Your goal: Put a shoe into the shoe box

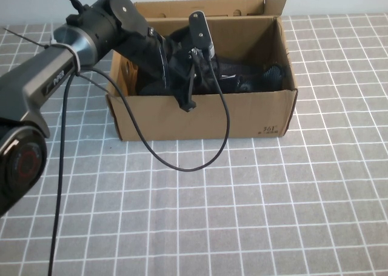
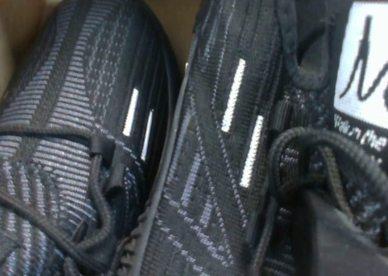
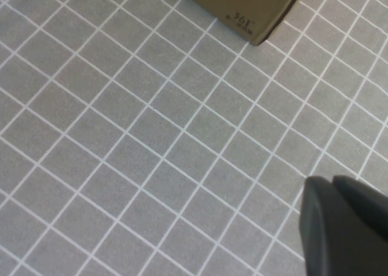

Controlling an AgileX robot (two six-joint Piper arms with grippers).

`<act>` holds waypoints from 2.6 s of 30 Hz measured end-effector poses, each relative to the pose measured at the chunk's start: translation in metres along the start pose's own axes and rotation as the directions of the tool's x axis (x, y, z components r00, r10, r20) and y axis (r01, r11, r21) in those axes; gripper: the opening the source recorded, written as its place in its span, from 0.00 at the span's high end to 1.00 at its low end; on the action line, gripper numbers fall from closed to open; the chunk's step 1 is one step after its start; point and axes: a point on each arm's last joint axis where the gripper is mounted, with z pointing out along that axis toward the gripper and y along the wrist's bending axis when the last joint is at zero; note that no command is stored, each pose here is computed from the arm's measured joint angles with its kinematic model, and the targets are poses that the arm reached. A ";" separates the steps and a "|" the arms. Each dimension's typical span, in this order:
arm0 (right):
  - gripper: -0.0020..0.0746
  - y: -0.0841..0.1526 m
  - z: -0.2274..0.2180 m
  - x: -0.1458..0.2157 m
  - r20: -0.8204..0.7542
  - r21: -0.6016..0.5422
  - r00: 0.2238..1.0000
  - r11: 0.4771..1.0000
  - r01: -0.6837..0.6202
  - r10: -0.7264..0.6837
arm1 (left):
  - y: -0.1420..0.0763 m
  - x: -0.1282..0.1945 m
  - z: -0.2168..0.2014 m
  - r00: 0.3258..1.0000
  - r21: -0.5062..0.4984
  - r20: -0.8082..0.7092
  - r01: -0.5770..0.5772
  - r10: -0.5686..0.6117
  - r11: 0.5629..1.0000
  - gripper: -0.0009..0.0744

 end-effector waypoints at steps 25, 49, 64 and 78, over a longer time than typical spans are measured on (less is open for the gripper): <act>0.99 0.002 0.000 -0.001 0.008 -0.017 1.000 1.000 -0.010 0.010 | 0.021 -0.065 -0.082 0.940 -0.221 0.242 0.294 -0.239 0.930 0.78; 0.99 0.007 -0.013 0.002 0.060 -0.077 0.994 0.993 -0.087 0.092 | -0.052 -0.121 -0.248 0.911 -0.387 0.288 0.392 -0.294 0.835 0.99; 0.99 0.017 -0.112 0.071 0.325 -0.131 0.933 0.985 -0.115 0.153 | -0.201 -0.056 -0.297 0.849 -0.522 0.446 0.503 -0.282 0.689 0.99; 0.99 0.020 -0.130 0.105 0.583 -0.128 0.795 0.985 -0.111 0.166 | -0.352 0.080 -0.248 0.719 -0.613 0.694 0.625 -0.050 0.484 0.99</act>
